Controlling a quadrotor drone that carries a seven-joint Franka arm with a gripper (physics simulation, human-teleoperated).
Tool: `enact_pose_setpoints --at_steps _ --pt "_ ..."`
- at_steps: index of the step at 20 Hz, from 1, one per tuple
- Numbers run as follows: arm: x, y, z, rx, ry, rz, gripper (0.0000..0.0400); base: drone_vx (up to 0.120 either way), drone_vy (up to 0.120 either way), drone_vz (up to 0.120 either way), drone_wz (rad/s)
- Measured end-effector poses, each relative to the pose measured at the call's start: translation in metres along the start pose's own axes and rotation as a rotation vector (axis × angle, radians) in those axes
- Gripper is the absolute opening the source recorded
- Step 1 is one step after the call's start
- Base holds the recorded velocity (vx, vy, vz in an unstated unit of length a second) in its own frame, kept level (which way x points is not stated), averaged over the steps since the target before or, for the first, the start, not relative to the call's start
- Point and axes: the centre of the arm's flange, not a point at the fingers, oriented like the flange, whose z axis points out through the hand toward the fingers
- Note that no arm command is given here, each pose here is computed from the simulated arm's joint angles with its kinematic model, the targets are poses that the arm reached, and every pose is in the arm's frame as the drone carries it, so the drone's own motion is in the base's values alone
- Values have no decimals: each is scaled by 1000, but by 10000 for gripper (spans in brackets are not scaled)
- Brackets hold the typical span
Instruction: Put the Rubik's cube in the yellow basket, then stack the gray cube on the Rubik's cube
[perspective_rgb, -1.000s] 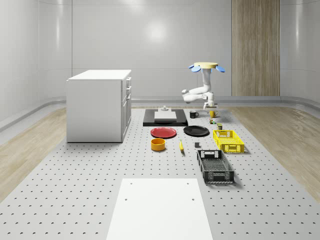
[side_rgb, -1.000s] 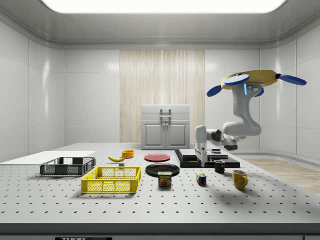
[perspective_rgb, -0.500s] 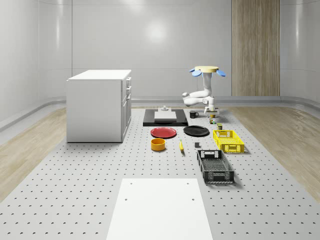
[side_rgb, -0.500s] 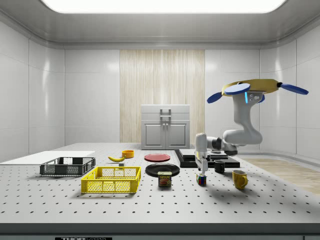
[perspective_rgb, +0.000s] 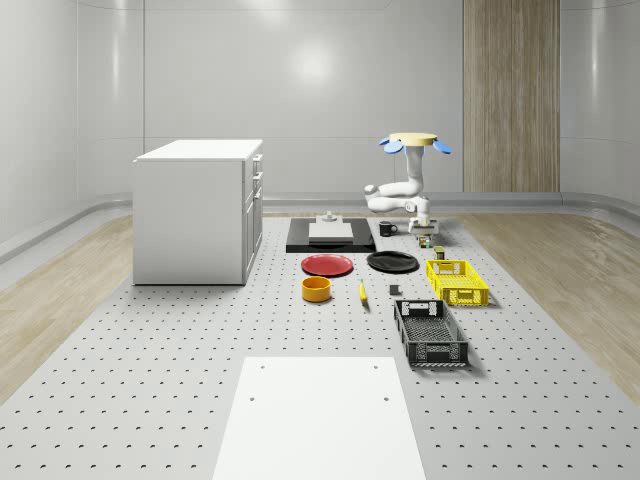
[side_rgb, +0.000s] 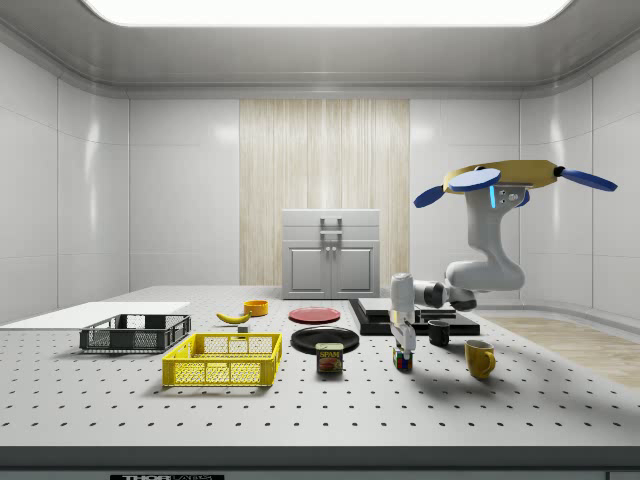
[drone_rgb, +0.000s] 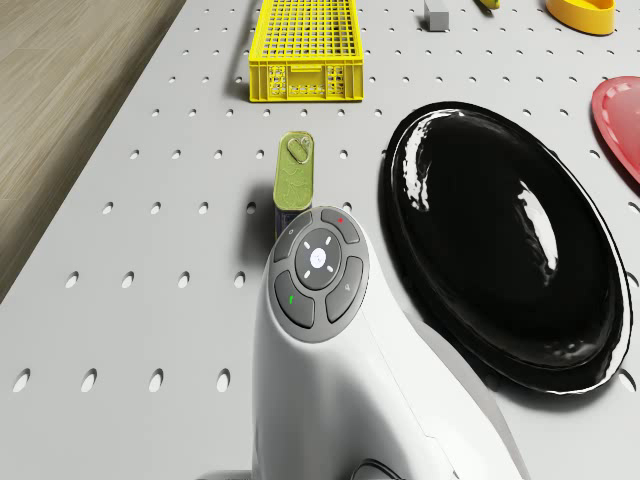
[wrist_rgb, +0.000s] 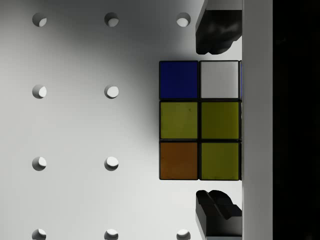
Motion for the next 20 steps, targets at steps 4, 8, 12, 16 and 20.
enact_pose_setpoints --at_steps 4,8,12,16,20 --pt "0 0 9 0 0 0 400 0 0 0 0" --pt "5 -5 13 0 0 0 400 0 0 0 0" --pt "7 -7 15 0 0 0 371 0 0 0 0" --pt "8 -8 16 0 0 0 342 0 0 0 0" --pt "8 -8 15 0 0 0 331 0 0 0 0"
